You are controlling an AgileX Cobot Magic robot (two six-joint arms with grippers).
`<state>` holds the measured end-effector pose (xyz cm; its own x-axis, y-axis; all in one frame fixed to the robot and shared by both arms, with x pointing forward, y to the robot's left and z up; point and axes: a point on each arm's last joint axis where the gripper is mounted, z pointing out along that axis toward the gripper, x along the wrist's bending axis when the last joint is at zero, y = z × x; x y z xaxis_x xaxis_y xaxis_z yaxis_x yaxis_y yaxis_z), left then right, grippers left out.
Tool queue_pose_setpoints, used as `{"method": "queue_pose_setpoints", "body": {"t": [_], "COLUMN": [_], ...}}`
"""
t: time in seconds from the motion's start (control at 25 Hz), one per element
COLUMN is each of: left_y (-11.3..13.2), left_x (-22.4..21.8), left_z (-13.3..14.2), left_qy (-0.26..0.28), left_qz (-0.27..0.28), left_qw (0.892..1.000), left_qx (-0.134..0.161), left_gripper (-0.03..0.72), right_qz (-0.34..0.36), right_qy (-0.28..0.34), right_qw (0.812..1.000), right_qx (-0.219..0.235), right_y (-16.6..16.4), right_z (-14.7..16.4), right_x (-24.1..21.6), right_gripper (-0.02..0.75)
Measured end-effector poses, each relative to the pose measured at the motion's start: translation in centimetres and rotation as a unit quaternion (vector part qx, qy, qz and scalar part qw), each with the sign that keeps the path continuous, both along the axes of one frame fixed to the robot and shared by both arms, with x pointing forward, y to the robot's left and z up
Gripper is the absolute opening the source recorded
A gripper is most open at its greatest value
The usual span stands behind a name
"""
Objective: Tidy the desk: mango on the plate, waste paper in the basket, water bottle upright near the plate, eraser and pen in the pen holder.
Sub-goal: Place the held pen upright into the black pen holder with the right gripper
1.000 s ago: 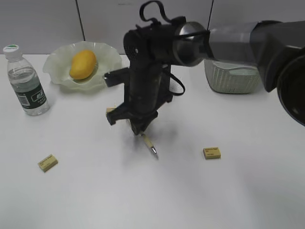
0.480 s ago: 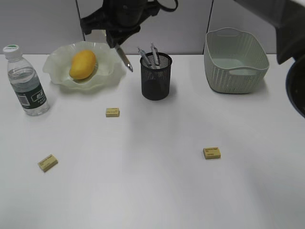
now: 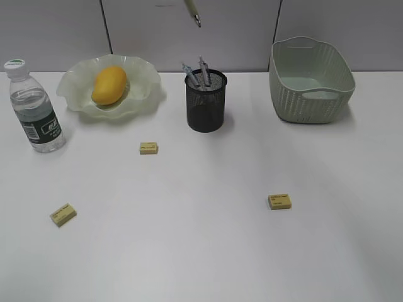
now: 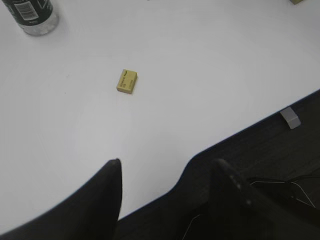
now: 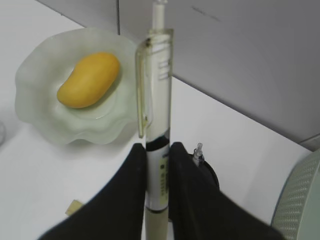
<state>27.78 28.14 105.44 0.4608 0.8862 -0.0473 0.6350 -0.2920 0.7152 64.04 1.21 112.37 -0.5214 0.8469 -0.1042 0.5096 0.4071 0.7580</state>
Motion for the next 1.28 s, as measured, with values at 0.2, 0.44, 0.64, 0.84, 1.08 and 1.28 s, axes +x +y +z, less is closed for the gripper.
{"method": "queue_pose_setpoints", "body": {"t": [0.2, 0.44, 0.64, 0.84, 1.08, 1.28], "left_y": [0.0, 0.0, 0.0, 0.0, 0.0, 0.0], "left_x": [0.0, 0.0, 0.0, 0.0, 0.0, 0.0], "left_z": [0.0, 0.0, 0.0, 0.0, 0.0, 0.0], "left_qy": [0.0, 0.0, 0.0, 0.0, 0.0, 0.0], "left_qz": [0.0, 0.0, 0.0, 0.0, 0.0, 0.0], "left_qw": [1.0, 1.0, 1.0, 1.0, 1.0, 1.0], "left_qx": [0.0, 0.0, 0.0, 0.0, 0.0, 0.0], "left_gripper": [0.432, 0.432, 0.432, 0.432, 0.432, 0.432], "right_qz": [-0.012, -0.018, -0.019, -0.008, 0.031, 0.06], "right_qy": [0.001, 0.038, 0.05, 0.047, -0.027, -0.084], "right_qw": [1.0, 0.998, 0.996, 0.996, 0.999, 0.994], "right_qx": [-0.018, -0.056, -0.07, -0.071, -0.012, 0.029], "right_y": [-0.3, -1.1, -3.1, -5.4, -6.9, -6.4], "right_z": [-1.2, -2.8, -1.7, -1.1, -1.1, -3.1], "right_x": [0.4, -0.2, -2.2, -5.3, -8.0, -7.7], "right_gripper": [0.115, 0.115, 0.115, 0.116, 0.117, 0.125]}}
